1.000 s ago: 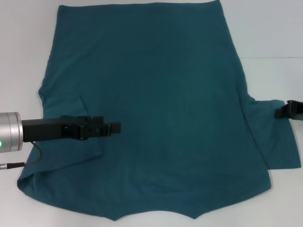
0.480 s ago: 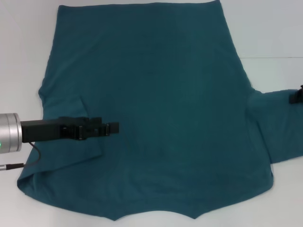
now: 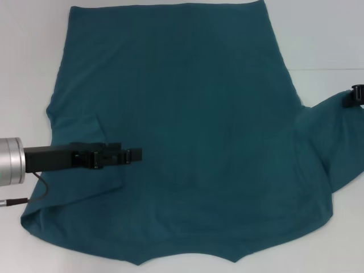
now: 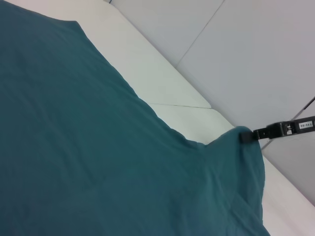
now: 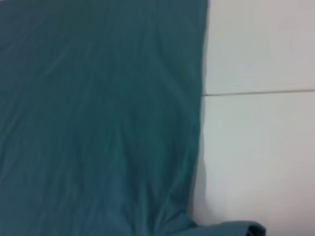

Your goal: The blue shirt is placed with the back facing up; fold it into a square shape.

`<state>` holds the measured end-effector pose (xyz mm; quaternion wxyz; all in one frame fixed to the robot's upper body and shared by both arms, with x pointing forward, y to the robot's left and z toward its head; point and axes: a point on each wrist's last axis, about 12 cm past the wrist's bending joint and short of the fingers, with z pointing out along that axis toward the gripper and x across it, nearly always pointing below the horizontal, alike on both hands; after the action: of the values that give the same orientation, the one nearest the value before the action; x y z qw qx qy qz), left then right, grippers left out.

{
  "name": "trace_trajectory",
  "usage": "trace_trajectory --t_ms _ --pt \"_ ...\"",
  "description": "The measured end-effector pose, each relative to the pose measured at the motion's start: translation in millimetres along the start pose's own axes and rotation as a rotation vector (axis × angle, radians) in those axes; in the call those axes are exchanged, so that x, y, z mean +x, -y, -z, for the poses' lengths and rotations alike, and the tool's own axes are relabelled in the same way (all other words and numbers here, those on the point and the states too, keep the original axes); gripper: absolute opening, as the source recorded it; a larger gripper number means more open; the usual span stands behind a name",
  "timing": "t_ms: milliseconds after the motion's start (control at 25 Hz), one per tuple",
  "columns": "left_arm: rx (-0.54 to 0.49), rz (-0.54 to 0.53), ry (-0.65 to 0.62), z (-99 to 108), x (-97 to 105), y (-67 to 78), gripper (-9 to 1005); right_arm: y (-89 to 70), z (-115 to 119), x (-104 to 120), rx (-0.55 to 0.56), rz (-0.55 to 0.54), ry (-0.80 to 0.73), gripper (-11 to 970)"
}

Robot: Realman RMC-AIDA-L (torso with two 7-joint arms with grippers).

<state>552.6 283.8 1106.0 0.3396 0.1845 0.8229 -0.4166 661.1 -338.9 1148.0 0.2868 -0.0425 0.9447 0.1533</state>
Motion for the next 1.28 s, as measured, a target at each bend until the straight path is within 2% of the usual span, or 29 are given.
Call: trace_trajectory --t_ms 320,840,1280 --pt "-0.020 0.011 0.006 0 -1 -2.3 823 -26.3 -13 9 -0.059 0.052 -0.106 12" --pt "-0.031 0.026 0.010 -1 -1 -3.2 823 -55.2 -8 -1 -0.134 0.102 -0.178 12" --pt "-0.045 0.033 0.015 -2 -4 -4.6 824 -66.9 0 -12 -0.142 0.105 -0.198 11"
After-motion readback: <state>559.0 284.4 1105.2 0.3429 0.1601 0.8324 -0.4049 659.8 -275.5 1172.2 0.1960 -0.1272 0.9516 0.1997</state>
